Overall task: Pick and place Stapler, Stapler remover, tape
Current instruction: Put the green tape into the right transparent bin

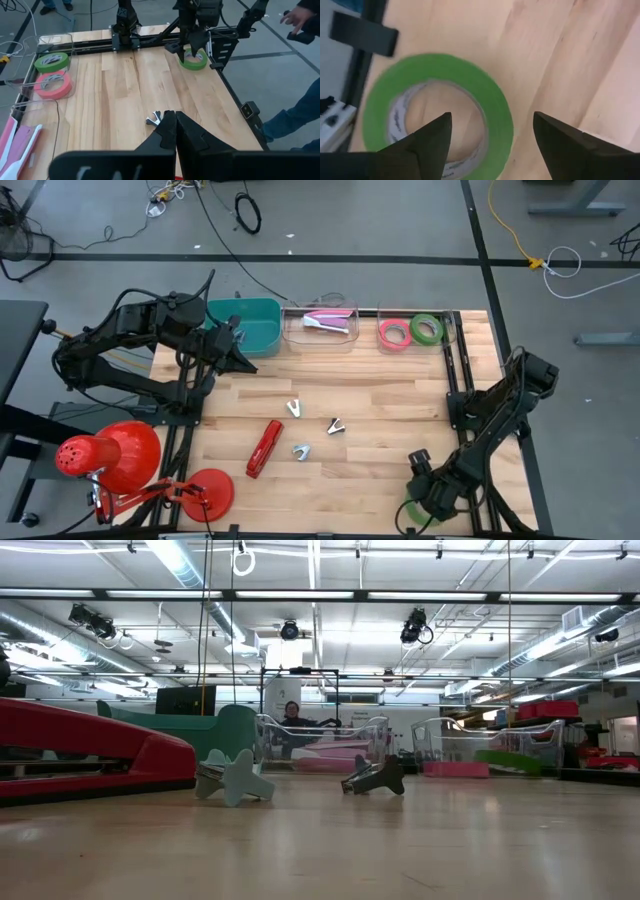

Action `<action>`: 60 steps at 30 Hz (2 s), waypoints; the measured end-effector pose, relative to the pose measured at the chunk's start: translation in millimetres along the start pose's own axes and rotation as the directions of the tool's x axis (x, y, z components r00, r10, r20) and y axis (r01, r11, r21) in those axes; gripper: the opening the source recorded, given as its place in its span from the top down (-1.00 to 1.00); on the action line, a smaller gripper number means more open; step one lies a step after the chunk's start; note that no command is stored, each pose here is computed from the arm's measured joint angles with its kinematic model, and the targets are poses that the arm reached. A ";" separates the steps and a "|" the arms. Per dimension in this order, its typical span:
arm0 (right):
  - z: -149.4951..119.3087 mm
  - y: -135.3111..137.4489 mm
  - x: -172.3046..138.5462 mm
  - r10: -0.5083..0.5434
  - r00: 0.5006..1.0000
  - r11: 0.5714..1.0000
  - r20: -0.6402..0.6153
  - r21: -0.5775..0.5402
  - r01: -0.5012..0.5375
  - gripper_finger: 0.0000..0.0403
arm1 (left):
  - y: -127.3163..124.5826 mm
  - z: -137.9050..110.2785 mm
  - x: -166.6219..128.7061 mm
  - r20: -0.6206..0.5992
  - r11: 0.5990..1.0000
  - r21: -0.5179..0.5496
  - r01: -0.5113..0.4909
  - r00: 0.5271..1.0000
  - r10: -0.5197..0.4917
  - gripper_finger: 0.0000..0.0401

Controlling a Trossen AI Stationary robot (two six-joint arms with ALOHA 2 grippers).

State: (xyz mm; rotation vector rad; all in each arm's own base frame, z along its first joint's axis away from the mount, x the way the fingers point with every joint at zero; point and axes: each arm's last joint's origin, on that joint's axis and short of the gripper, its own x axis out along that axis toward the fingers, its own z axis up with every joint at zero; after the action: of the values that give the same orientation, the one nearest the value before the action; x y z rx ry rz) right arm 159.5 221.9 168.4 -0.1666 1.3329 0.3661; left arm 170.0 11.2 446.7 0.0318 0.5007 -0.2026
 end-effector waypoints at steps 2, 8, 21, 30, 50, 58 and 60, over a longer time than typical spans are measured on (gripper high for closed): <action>-3.8 -2.3 3.3 -0.012 1.000 1.000 -0.013 -0.002 0.012 -0.37 | 0.0 0.0 0.0 0.000 1.000 0.000 0.000 1.000 0.000 1.00; -12.7 -7.5 12.0 -0.022 0.999 1.000 -0.039 -0.015 0.021 -0.35 | 0.1 0.0 0.0 0.000 1.000 0.000 -0.003 1.000 0.003 1.00; -21.5 -11.9 22.0 -0.003 0.999 0.999 -0.052 -0.033 0.002 -0.35 | 0.1 0.0 0.0 -0.001 1.000 0.001 -0.004 1.000 0.004 1.00; -18.4 -9.3 22.2 0.033 0.999 0.999 -0.025 0.013 -0.033 -0.23 | 0.7 -0.1 0.0 -0.003 1.000 0.002 -0.022 1.000 0.022 1.00; -18.7 -8.3 22.1 0.065 0.997 0.998 -0.045 0.023 -0.064 0.50 | 0.6 -0.1 0.1 -0.003 1.000 0.003 -0.022 1.000 0.022 1.00; -18.4 -7.4 22.0 0.085 0.995 0.996 -0.050 0.027 -0.083 0.53 | 0.6 -0.1 0.0 -0.003 1.000 0.003 -0.022 1.000 0.022 1.00; -18.2 -7.3 22.0 0.087 0.995 0.996 -0.048 0.028 -0.086 0.53 | 0.7 -0.1 0.0 -0.003 1.000 0.003 -0.022 1.000 0.022 1.00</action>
State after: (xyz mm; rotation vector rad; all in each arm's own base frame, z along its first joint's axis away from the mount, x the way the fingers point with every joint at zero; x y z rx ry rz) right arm 149.5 212.8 142.2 -0.0971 1.3961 0.4203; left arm 170.1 11.9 446.6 0.0404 0.5029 -0.1814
